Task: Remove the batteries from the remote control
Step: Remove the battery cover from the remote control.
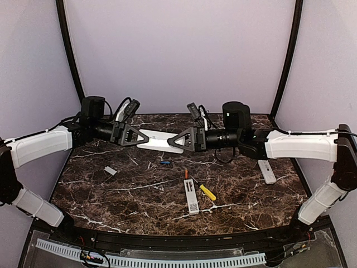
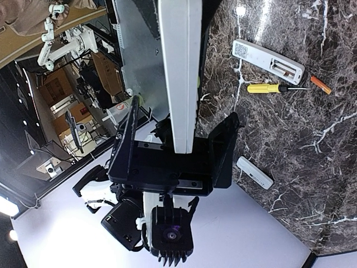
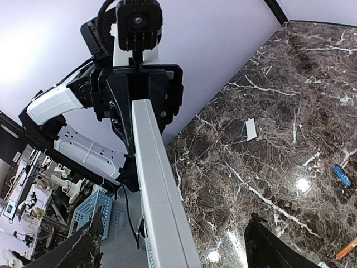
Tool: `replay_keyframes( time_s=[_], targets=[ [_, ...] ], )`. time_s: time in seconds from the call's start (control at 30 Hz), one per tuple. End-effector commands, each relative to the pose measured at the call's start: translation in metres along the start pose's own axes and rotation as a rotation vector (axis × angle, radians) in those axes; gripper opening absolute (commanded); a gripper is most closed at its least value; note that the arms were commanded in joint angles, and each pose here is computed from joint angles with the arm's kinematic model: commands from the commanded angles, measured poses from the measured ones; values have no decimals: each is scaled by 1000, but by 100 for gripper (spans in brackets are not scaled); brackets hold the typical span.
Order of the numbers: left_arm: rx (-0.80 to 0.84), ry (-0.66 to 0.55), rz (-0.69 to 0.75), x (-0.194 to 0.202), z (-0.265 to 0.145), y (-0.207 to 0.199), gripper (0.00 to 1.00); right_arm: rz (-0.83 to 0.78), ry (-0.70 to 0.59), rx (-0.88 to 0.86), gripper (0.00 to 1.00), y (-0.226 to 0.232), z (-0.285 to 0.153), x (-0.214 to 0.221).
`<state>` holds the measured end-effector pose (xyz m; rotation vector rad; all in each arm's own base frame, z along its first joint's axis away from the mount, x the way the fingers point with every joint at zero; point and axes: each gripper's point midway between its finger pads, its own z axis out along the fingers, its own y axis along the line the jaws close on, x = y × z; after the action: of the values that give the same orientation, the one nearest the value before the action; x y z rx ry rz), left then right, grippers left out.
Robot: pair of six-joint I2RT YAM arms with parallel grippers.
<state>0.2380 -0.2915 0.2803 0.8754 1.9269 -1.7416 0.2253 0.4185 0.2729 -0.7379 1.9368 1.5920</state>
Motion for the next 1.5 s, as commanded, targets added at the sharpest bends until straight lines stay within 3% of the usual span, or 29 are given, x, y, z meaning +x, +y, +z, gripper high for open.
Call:
replay_keyframes(
  time_s=[0.0, 0.63, 1.47],
  targets=[
    [-4, -26, 36, -3, -7, -8, 0, 5, -54, 4, 84, 1, -9, -6],
    [-12, -25, 37, -2, -8, -9, 0, 20, -71, 29, 55, -5, -12, -6],
    [-9, -21, 34, -1, -7, -8, 0, 22, -43, 28, 46, -9, -2, -8]
  ],
)
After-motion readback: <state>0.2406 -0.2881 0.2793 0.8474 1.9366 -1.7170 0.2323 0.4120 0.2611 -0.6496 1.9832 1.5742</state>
